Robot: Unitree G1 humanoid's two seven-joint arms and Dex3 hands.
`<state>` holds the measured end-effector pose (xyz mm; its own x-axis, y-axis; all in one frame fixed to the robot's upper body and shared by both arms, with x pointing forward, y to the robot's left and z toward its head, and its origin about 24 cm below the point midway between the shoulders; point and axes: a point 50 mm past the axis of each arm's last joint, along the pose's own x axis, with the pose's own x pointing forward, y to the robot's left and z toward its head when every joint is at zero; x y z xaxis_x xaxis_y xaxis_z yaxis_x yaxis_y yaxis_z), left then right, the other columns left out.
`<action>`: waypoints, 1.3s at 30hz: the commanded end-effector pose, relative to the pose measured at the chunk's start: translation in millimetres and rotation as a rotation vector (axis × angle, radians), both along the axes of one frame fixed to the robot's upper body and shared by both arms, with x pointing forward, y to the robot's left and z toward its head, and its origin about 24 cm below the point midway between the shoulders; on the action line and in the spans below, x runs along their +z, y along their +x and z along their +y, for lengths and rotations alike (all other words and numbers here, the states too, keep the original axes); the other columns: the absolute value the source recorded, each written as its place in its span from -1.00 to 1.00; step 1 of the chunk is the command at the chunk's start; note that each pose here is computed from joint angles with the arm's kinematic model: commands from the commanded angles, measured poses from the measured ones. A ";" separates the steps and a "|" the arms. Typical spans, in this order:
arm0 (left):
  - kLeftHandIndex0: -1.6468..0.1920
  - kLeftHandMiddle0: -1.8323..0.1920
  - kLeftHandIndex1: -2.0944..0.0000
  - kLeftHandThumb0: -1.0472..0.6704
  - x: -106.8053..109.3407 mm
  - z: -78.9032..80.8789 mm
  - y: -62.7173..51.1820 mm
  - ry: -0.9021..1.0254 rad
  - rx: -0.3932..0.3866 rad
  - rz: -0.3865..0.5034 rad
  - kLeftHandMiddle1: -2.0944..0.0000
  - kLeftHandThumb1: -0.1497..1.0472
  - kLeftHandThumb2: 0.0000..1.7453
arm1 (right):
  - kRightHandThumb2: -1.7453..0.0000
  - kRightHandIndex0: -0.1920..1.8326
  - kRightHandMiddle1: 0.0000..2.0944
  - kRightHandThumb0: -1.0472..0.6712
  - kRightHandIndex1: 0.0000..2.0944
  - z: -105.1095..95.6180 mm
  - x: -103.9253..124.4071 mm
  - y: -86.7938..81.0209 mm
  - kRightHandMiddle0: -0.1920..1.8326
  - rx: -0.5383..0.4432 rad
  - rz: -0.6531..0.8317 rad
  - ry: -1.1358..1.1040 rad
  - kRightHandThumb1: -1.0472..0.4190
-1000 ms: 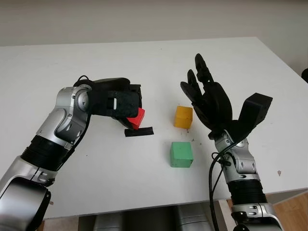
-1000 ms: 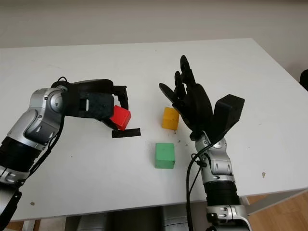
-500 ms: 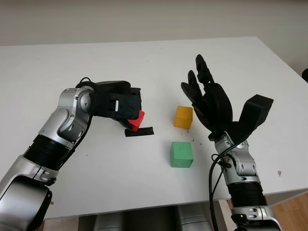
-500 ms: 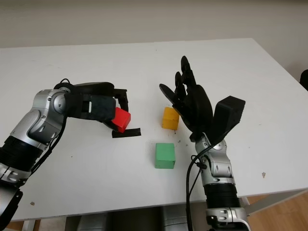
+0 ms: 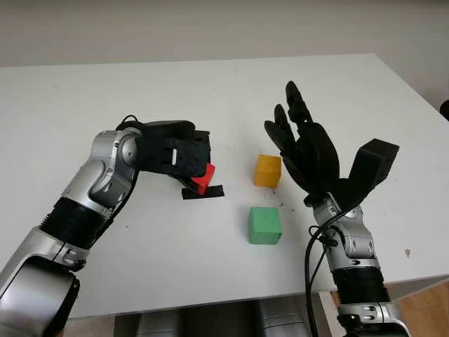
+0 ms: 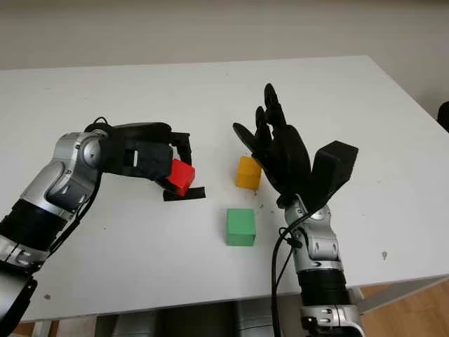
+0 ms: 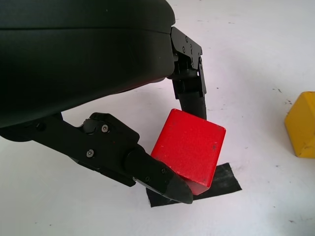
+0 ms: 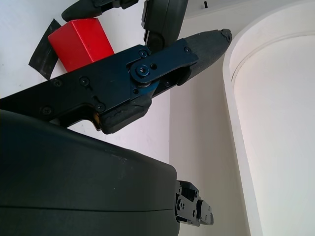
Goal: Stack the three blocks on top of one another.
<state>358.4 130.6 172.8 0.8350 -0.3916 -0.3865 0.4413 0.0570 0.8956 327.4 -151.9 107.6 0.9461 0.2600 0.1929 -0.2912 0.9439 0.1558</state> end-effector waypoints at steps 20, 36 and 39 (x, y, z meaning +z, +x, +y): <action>0.52 0.59 -0.45 -0.34 -7.7 -2.2 0.2 0.029 -0.032 0.022 0.95 0.94 -0.93 | 0.94 -1.00 -0.99 -0.77 -1.00 -2.9 4.4 -6.2 -0.98 -0.006 -0.013 0.010 -0.84; 0.99 1.00 0.98 -0.74 -11.1 -0.2 0.9 0.070 -0.039 0.016 1.00 1.00 -0.70 | 0.94 -1.00 -0.98 -0.76 -1.00 -4.6 3.5 -7.4 -1.00 0.002 -0.011 0.007 -0.84; 1.00 1.00 1.00 -0.80 -9.1 1.4 1.3 0.055 -0.046 0.002 1.00 1.00 -0.65 | 0.94 -1.00 -0.98 -0.76 -1.00 -5.3 3.1 -7.5 -1.00 0.001 -0.009 0.013 -0.84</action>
<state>358.9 128.7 160.7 0.8084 -0.4108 -0.4216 0.4569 -0.0137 0.8894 321.0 -154.4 107.3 0.9465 0.2628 0.1875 -0.2942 0.9413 0.1655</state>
